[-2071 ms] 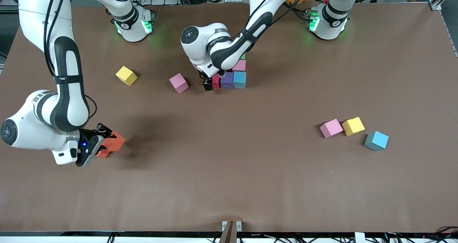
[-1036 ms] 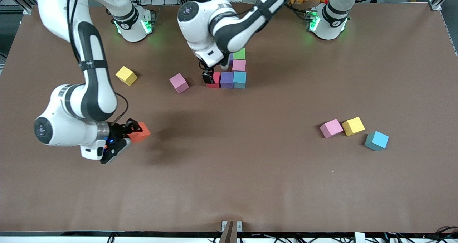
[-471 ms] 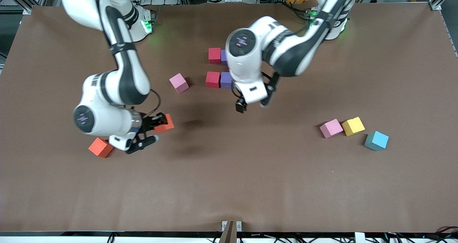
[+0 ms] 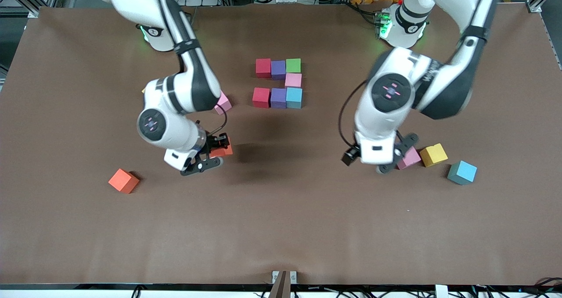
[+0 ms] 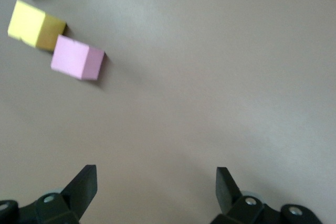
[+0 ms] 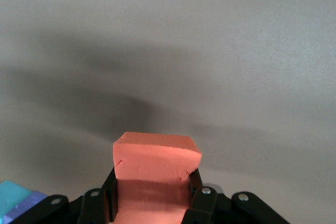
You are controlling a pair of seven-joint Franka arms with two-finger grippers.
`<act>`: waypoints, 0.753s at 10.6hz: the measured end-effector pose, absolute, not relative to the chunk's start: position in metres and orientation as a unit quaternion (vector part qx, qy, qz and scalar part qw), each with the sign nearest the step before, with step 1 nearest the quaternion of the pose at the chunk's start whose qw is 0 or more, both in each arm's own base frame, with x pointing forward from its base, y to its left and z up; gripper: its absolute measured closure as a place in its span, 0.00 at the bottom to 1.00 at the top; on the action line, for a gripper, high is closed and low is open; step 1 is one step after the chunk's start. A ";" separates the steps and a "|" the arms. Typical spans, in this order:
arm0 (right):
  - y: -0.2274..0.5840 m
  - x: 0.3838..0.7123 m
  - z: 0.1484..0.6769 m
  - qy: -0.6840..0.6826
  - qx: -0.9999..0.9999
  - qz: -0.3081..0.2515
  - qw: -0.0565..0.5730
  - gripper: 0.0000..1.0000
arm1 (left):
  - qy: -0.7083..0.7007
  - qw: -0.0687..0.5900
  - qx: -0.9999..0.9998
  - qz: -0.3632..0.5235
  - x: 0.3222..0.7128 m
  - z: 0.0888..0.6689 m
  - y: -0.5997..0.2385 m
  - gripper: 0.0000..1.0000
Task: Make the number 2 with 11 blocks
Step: 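Release the red cube and withdraw the left gripper while the right gripper moves, then lower the orange cube with the right gripper while the left gripper reaches the pink cube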
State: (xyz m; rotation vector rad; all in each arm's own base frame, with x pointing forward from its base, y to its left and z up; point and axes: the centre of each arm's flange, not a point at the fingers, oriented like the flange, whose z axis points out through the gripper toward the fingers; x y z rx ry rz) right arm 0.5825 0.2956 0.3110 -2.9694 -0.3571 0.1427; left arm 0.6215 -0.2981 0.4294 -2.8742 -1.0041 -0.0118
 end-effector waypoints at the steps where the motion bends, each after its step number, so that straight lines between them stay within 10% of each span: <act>1: 0.312 0.567 0.311 -0.113 -0.992 0.026 0.056 0.47 | -0.303 0.052 -0.952 0.001 0.630 0.429 -0.278 0.00; 8: 0.364 0.485 0.264 -0.033 -0.997 -0.064 0.035 0.47 | -0.163 0.050 -0.985 0.035 0.640 0.324 -0.129 0.00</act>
